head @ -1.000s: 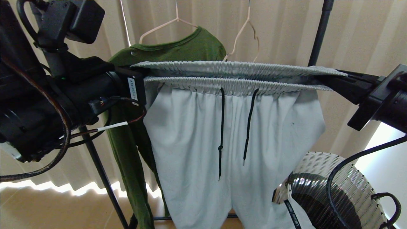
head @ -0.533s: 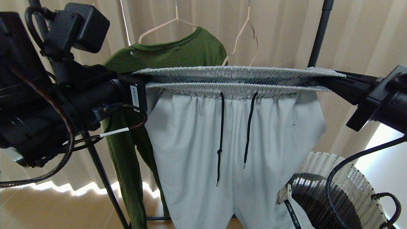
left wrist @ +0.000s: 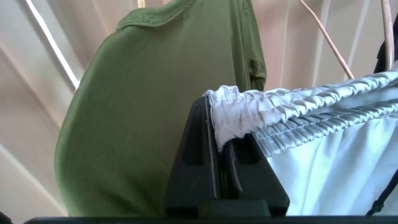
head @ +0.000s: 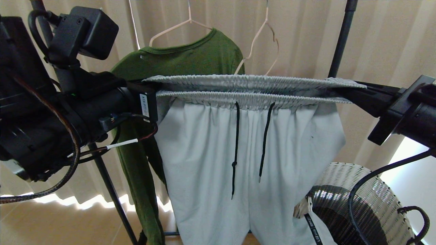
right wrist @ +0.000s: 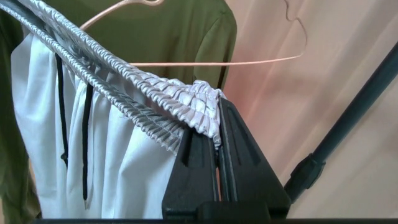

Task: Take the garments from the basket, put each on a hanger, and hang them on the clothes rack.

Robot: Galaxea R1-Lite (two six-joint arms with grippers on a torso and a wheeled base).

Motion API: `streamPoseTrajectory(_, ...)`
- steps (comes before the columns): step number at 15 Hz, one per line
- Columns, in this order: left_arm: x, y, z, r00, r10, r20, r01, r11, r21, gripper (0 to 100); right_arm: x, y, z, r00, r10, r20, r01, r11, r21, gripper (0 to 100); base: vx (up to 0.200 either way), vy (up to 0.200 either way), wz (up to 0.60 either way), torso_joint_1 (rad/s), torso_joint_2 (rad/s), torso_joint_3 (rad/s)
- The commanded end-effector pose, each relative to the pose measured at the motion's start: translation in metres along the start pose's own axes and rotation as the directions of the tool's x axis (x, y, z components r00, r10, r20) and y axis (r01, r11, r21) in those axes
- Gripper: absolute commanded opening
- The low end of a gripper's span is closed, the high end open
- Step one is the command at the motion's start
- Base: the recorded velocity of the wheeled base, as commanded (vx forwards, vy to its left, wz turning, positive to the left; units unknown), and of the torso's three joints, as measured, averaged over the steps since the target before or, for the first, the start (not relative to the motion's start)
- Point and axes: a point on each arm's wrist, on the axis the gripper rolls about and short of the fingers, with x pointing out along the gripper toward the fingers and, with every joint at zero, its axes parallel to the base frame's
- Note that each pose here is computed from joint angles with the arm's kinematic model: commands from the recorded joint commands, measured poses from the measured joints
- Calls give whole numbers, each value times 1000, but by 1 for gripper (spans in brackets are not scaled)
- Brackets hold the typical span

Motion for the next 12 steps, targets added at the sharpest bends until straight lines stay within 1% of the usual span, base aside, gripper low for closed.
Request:
streamPoseTrajectory(1, 0, 0, 0, 1000, 1, 1, -1, 1000, 0, 0, 0, 1, -1, 1000, 4, -7, -4, 1000, 0, 0, 0, 0, 0, 0, 0, 0)
streamPoseTrajectory(3, 0, -1, -4, 1000, -2, -12, 2, 1000, 2, 0, 1, 1, -2, 1000, 5, -15, -5, 1000, 1, 0, 0, 0, 0, 0, 0, 0)
streamPoseTrajectory(12, 0, 0, -4, 1000, -2, -10, 2, 1000, 2, 0, 1, 1, -3, 1000, 6, -21, -6, 1000, 1, 0, 0, 0, 0, 0, 0, 0)
